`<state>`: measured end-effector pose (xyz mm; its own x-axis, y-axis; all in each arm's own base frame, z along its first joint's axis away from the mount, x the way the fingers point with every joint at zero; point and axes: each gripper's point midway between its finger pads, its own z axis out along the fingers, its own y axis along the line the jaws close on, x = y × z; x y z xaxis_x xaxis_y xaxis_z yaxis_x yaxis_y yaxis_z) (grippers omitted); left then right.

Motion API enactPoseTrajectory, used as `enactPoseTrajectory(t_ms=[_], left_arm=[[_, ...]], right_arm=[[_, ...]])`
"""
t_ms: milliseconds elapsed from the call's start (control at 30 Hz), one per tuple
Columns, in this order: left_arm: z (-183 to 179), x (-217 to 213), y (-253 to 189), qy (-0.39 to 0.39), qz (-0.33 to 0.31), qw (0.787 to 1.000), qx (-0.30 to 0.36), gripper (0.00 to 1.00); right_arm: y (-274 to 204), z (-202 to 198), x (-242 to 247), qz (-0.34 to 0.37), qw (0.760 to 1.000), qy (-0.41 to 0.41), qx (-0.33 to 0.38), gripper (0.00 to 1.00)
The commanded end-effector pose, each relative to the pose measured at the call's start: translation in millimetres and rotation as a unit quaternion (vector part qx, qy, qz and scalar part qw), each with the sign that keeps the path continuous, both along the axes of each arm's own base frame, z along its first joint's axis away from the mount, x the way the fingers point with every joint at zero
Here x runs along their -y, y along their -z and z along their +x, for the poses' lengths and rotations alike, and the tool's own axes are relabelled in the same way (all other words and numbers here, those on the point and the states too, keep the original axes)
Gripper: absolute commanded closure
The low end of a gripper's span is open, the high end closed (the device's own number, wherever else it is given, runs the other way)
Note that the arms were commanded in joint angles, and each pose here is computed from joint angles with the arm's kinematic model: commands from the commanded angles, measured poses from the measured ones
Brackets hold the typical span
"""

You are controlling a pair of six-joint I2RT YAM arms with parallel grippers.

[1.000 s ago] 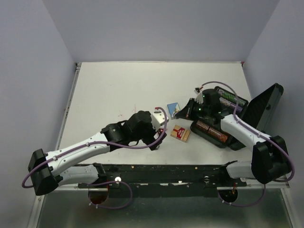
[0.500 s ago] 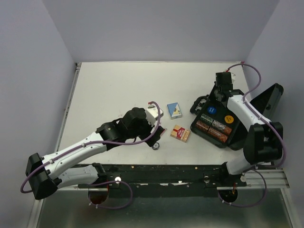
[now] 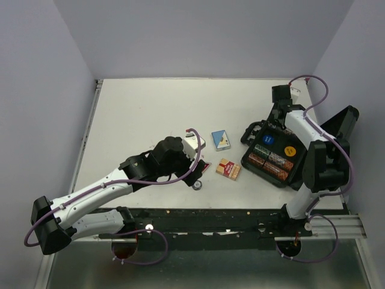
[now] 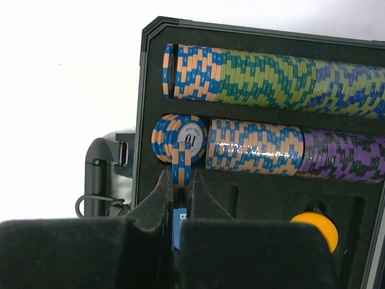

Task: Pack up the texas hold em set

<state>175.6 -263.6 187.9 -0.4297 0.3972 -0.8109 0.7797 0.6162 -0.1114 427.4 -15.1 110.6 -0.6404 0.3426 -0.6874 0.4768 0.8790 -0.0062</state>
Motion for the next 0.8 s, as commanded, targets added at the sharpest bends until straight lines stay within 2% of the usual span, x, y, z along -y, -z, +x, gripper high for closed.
enactPoseTrajectory(t_ms=[0, 233, 333, 400, 467, 600, 767], left_arm=[[-5.8, -2.5, -0.7, 0.007, -0.002, 1.0, -0.008, 0.01], [-6.3, -2.1, 2.5, 0.01, 0.004, 1.0, -0.011, 0.01], [-6.6, -1.6, 3.4, 0.011, 0.004, 1.0, -0.012, 0.01], [-6.7, -1.3, 4.2, 0.012, 0.005, 1.0, -0.014, 0.01], [-6.4, -1.4, 4.7, 0.011, 0.006, 1.0, -0.014, 0.01], [-6.4, -1.0, 5.7, 0.012, 0.008, 1.0, -0.015, 0.01], [-6.2, -0.7, 7.4, 0.012, 0.011, 1.0, -0.017, 0.01]], right_arm=[[9.1, 5.1, 17.2, -0.025, 0.999, 0.019, -0.016, 0.99], [17.5, 7.1, 27.4, -0.035, 0.999, 0.027, -0.029, 0.99], [20.5, 7.9, 28.3, -0.035, 0.998, 0.026, -0.035, 0.87], [20.5, 8.5, 29.5, -0.037, 0.998, 0.027, -0.037, 0.75], [22.9, 7.8, 30.3, -0.039, 0.998, 0.029, -0.043, 0.69], [27.3, 7.3, 28.8, -0.037, 0.998, 0.022, -0.052, 0.59], [19.3, 7.1, 23.2, -0.025, 0.999, 0.009, -0.046, 0.54]])
